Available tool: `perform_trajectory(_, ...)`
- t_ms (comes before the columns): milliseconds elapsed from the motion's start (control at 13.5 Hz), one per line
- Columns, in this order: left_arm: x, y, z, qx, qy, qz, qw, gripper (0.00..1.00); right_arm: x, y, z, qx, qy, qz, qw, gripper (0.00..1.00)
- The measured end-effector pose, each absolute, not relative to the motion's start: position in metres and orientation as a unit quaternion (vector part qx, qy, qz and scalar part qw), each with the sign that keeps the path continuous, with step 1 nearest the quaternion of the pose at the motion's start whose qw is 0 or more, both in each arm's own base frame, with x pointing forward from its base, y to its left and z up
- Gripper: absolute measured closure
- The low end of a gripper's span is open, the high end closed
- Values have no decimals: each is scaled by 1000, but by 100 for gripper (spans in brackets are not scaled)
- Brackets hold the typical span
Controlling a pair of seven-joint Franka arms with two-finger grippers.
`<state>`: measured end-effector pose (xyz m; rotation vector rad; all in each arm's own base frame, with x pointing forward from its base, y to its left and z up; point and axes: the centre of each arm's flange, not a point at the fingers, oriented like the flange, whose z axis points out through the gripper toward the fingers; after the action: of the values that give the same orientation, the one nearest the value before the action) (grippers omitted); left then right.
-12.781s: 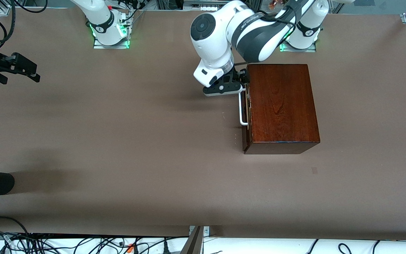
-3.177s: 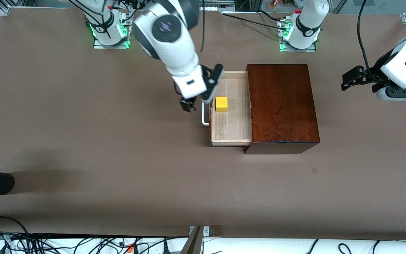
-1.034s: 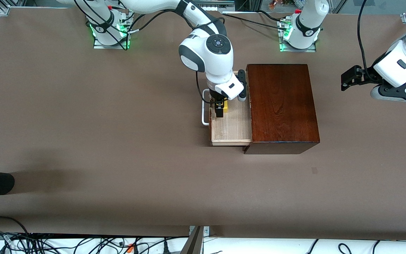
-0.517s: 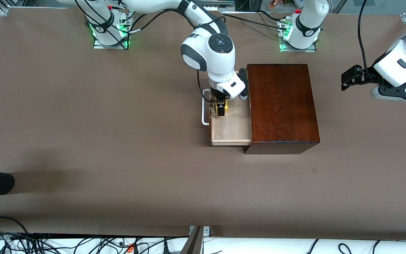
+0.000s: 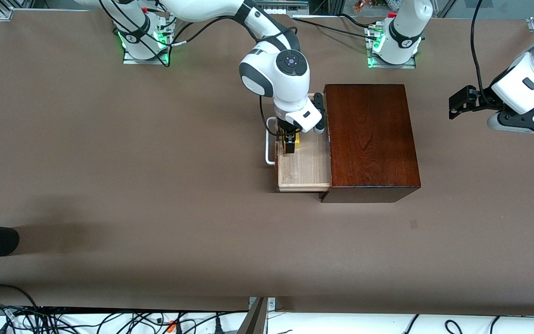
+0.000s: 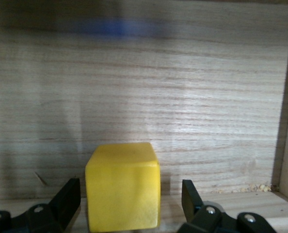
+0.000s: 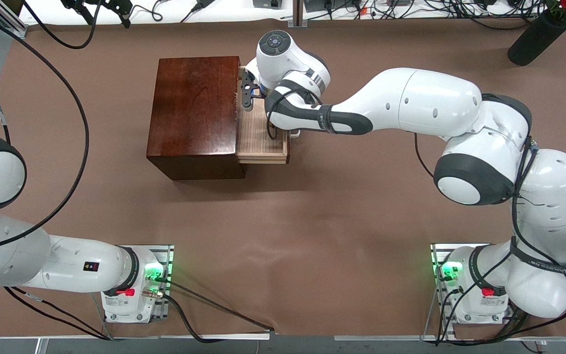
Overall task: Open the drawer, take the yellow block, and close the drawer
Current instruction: 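Lower the right gripper into the drawer and grasp the yellow cube, then lift the yellow cube out with the right gripper and carry it away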
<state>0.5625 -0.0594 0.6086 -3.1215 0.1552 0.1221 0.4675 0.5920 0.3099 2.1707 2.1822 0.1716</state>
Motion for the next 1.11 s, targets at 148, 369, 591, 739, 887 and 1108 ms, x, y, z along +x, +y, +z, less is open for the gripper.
perform_trajectory(148,562,-59,609,-998,50,39,7,0,468,592,310,704,707,56,30,28)
perform_trajectory(369,562,-59,609,-998,50,39,7,0,468,592,311,713,698,58,30,44)
perform_trajectory(591,562,-60,609,-998,50,39,6,0,470,592,317,716,695,62,30,44)
perform_trajectory(739,562,-60,609,-998,50,39,5,0,473,588,329,721,689,58,33,44)
perform_trajectory(887,562,-59,609,-998,49,39,3,0,481,581,361,740,669,56,25,44)
perform_trajectory(1108,563,-58,609,-998,47,39,2,0,500,556,416,771,634,57,20,44)
